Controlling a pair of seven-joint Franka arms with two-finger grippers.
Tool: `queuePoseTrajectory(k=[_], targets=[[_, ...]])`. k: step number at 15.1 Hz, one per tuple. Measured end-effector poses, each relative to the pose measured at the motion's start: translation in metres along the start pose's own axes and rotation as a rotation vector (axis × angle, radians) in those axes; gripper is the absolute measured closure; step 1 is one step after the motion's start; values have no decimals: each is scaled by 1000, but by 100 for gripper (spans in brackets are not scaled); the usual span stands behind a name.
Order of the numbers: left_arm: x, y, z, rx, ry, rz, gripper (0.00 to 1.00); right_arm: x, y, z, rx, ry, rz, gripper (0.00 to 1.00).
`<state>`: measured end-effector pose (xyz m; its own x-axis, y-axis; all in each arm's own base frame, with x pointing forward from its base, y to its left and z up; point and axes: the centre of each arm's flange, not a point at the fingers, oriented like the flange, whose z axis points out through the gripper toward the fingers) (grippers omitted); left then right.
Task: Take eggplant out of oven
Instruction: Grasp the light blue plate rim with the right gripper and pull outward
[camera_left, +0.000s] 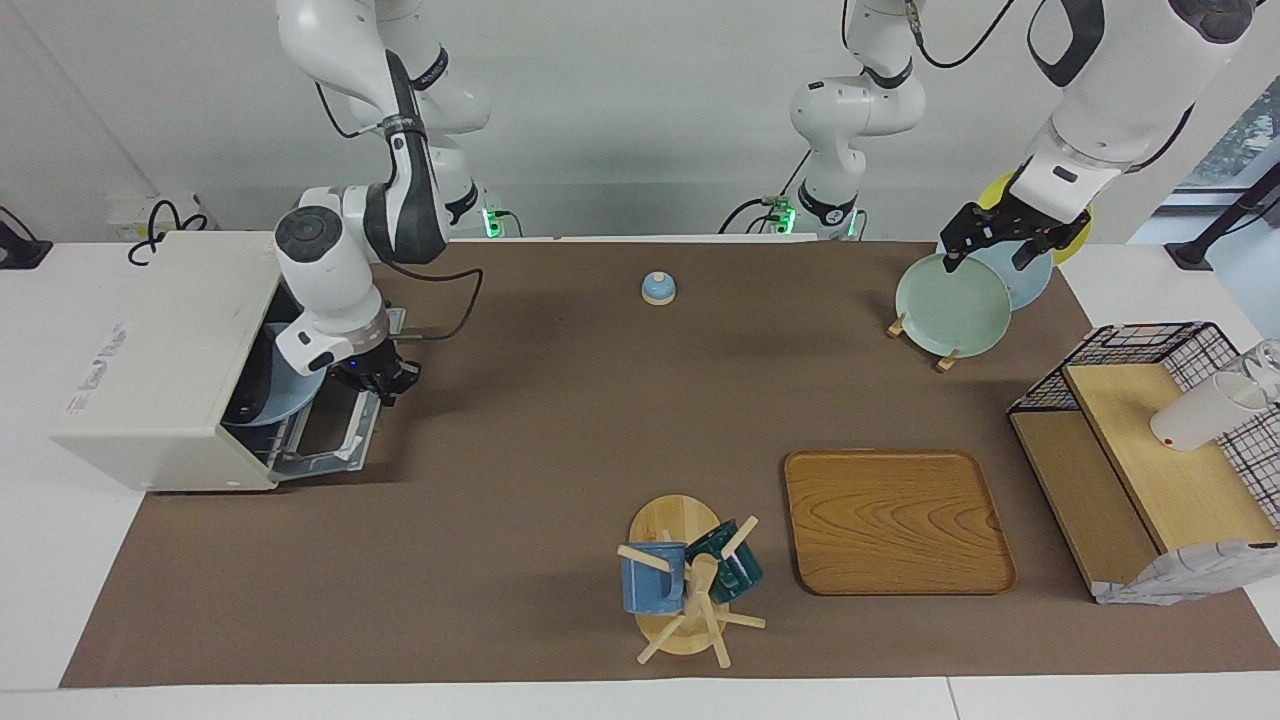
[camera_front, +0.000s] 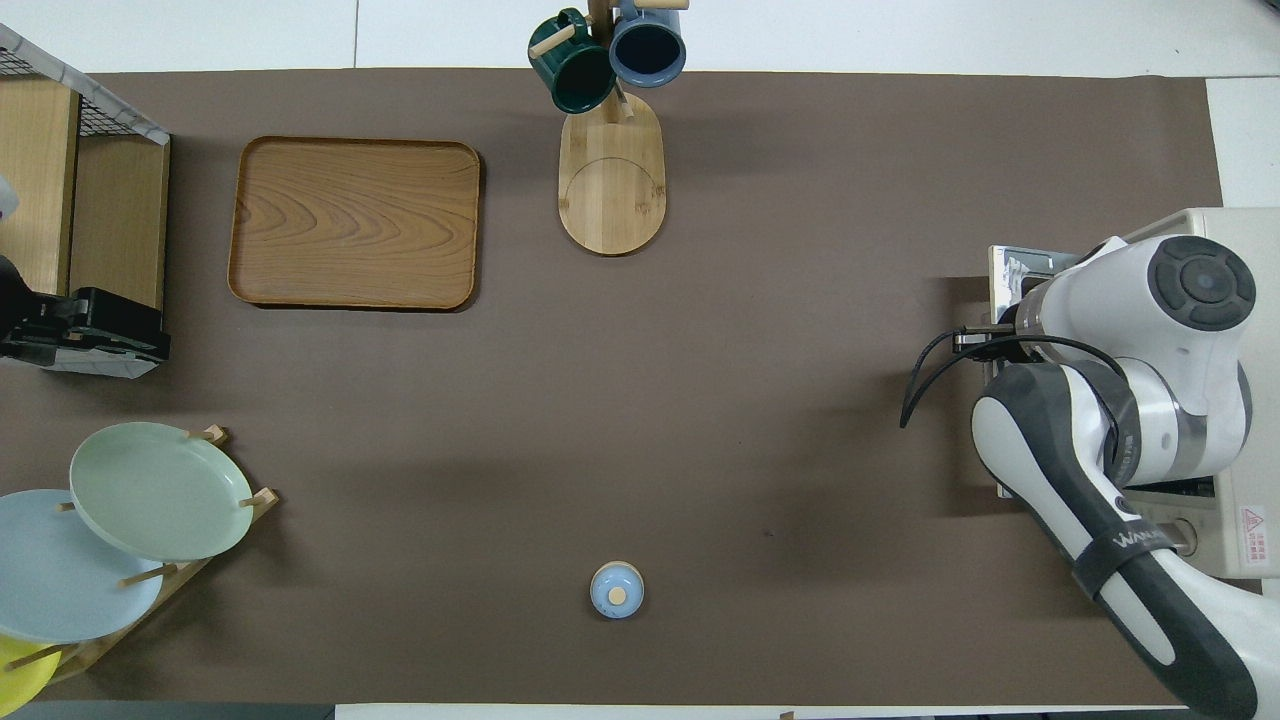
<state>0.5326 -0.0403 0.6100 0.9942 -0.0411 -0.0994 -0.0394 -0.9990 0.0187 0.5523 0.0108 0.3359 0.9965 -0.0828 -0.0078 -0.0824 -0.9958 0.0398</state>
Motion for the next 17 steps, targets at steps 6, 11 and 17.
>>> queuePoseTrajectory(k=[6, 11, 17], targets=[[0, 0, 0, 0, 0, 0, 0, 15, -1, 10, 30, 19, 26, 99], [0, 0, 0, 0, 0, 0, 0, 20, 7, -39, 16, -36, 36, 62], [0, 0, 0, 0, 0, 0, 0, 8, 38, -59, -2, -80, 70, 26]])
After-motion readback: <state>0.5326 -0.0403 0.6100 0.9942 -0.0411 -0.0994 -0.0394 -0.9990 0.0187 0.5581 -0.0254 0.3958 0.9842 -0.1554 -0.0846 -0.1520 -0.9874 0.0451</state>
